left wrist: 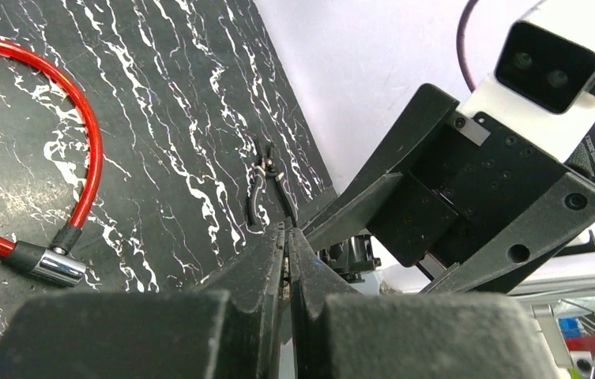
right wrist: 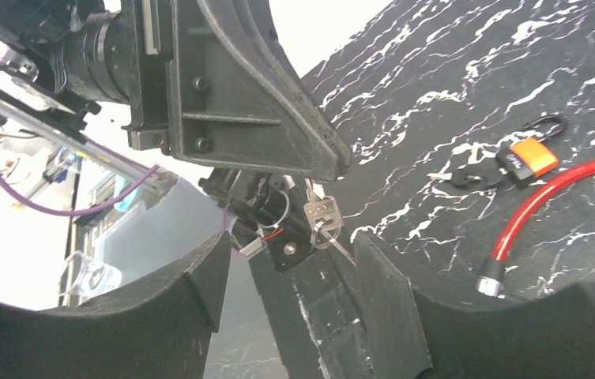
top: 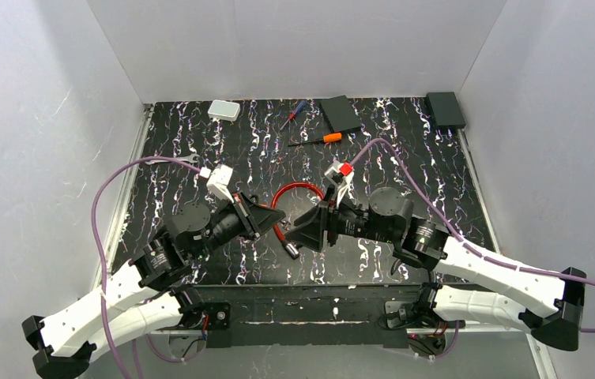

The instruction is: Unlock with the key

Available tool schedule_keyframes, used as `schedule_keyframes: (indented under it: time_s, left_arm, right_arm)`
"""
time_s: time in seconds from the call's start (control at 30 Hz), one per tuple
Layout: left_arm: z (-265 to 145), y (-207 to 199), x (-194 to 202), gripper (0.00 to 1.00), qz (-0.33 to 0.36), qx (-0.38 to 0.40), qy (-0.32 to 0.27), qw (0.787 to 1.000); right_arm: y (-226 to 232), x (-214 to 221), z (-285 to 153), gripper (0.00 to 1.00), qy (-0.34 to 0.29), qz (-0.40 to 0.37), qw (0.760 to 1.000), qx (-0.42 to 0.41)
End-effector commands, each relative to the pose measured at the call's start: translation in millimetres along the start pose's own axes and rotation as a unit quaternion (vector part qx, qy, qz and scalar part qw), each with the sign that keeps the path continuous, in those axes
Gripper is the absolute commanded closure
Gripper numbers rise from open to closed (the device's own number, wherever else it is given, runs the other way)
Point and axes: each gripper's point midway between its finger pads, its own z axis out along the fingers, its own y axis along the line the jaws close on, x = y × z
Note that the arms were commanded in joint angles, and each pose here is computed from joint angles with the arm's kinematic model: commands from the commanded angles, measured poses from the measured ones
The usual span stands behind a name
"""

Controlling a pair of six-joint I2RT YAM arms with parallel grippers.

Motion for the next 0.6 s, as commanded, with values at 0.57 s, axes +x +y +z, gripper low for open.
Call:
schedule_keyframes:
  time_s: [0.57]
  left_arm:
    - [-14,-30,-9,1.0,0.009,0.053,0.005,0.999]
  right_arm:
    - [9,-21,1,0.41,-0.046,0.01,0.999,-0.022]
